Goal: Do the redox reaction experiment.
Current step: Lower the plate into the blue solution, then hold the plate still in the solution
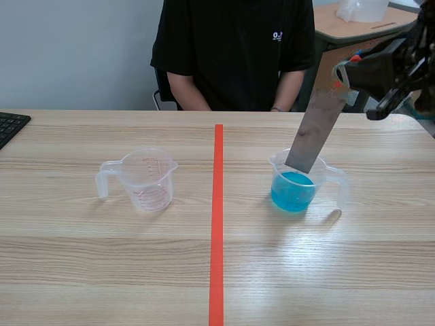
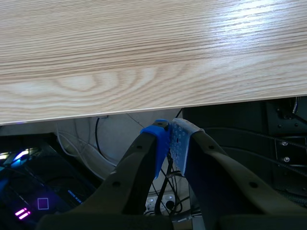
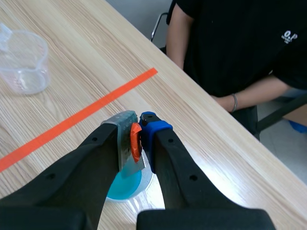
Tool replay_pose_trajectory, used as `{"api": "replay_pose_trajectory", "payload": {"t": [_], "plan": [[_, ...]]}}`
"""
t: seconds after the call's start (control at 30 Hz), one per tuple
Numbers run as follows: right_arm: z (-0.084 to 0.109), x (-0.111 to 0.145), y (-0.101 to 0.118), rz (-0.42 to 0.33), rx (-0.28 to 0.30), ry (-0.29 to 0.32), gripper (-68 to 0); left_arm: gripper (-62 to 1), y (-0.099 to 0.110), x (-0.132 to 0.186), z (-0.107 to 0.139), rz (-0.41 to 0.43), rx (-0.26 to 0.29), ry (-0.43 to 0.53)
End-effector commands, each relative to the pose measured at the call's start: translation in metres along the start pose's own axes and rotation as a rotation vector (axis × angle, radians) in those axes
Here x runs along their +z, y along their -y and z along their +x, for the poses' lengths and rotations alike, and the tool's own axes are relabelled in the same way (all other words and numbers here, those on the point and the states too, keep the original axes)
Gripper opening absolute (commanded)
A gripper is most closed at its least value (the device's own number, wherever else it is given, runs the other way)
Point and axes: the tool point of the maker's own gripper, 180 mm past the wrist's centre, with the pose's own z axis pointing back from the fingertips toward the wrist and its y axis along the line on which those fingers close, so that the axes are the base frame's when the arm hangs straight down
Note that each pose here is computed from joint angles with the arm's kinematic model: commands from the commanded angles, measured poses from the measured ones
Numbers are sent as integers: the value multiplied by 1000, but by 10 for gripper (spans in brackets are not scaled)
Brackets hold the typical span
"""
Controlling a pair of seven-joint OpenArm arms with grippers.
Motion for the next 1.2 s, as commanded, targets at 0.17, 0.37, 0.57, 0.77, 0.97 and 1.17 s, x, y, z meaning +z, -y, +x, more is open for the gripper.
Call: {"api": "replay_pose_trajectory", "payload": {"t": [0.17,0.37,0.57,0.77,0.97,1.17], "plan": [[-12,-14,-7,5,-7,6,-660,-565,0,0,4,-3,-1,16],[-33,-24,-10,-2,-15,-21,-660,-565,0,0,4,-3,-1,15],[-54,-33,-16,0,-13,-64,-660,-565,0,0,4,-3,-1,15],[-56,-33,-16,-3,-4,-70,-660,-565,0,0,4,-3,-1,15],[-56,-33,-16,-3,-4,-71,-660,-565,0,0,4,-3,-1,15],[-56,-33,-16,-3,-4,-71,-660,-565,0,0,4,-3,-1,15]]}}
